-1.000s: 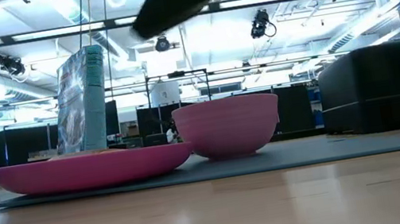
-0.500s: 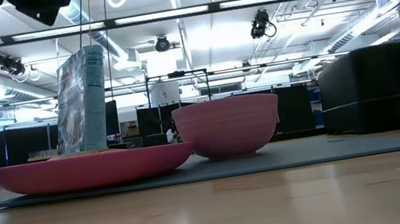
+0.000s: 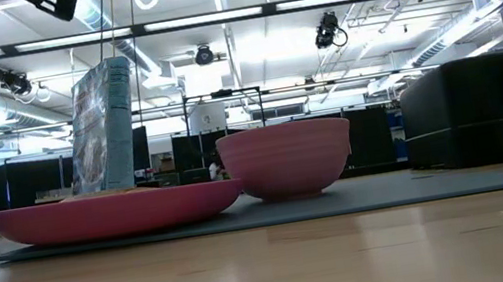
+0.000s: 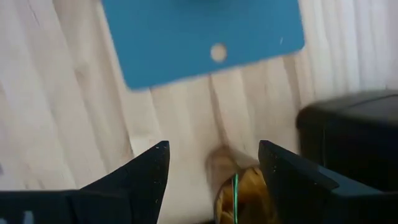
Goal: Arrange a breakfast setting
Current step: Put the blue spoon on the blue tablemat to the right of the pink bowl
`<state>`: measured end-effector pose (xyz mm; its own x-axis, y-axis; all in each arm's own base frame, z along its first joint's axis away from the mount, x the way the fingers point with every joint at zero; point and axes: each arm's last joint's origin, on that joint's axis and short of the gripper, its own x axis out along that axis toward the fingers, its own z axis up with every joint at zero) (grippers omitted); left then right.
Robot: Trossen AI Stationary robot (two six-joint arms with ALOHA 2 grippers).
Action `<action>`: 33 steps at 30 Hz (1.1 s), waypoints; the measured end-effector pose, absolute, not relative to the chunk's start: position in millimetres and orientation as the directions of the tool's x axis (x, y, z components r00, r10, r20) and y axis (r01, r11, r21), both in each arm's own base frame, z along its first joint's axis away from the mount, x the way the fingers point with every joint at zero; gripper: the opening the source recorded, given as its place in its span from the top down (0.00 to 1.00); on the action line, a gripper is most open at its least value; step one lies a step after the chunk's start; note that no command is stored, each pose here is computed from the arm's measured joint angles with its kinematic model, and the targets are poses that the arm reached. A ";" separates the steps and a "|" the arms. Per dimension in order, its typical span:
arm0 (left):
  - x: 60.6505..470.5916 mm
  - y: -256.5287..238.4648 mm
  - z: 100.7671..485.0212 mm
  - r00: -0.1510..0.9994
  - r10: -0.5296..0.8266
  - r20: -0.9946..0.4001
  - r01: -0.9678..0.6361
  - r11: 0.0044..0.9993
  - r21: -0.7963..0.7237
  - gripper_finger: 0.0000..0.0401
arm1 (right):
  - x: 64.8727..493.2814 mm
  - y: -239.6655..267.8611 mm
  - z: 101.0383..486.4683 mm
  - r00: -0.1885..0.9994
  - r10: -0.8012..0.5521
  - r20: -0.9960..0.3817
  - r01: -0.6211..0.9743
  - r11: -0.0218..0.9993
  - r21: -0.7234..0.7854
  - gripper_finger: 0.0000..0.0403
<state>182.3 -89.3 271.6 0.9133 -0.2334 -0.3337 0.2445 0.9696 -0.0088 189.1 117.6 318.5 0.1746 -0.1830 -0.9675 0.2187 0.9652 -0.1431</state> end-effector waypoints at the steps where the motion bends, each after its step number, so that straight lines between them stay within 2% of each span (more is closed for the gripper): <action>1: 182.3 -89.3 271.6 0.913 -0.233 -0.334 0.244 0.970 -0.012 0.73 | 187.5 119.6 313.1 0.151 -0.176 -0.973 0.205 0.968 -0.143 0.38; 4: 182.3 -89.3 271.6 0.913 -0.233 -0.334 0.243 0.970 -0.012 0.73 | 180.3 124.6 301.0 0.071 -0.151 -0.986 0.216 0.967 -0.132 0.40; 8: 182.3 -89.2 271.7 0.913 -0.233 -0.334 0.245 0.969 -0.006 0.73 | 165.1 126.3 293.2 -0.050 -0.170 -0.984 0.324 0.929 -0.177 0.41; 15: 182.7 -89.4 272.9 0.918 -0.235 -0.320 0.246 0.969 -0.008 0.73 | 138.4 115.7 278.9 -0.115 -0.119 -0.986 0.451 0.878 -0.159 0.35; 25: 182.9 -89.2 273.1 0.918 -0.235 -0.318 0.246 0.969 -0.004 0.73 | 109.4 79.6 270.0 -0.101 -0.073 -0.992 0.471 0.875 -0.112 0.17; 33: 182.9 -89.2 273.2 0.919 -0.235 -0.318 0.249 0.969 0.004 0.73 | 101.9 69.8 251.0 -0.209 -0.021 -0.978 0.455 0.883 -0.116 0.16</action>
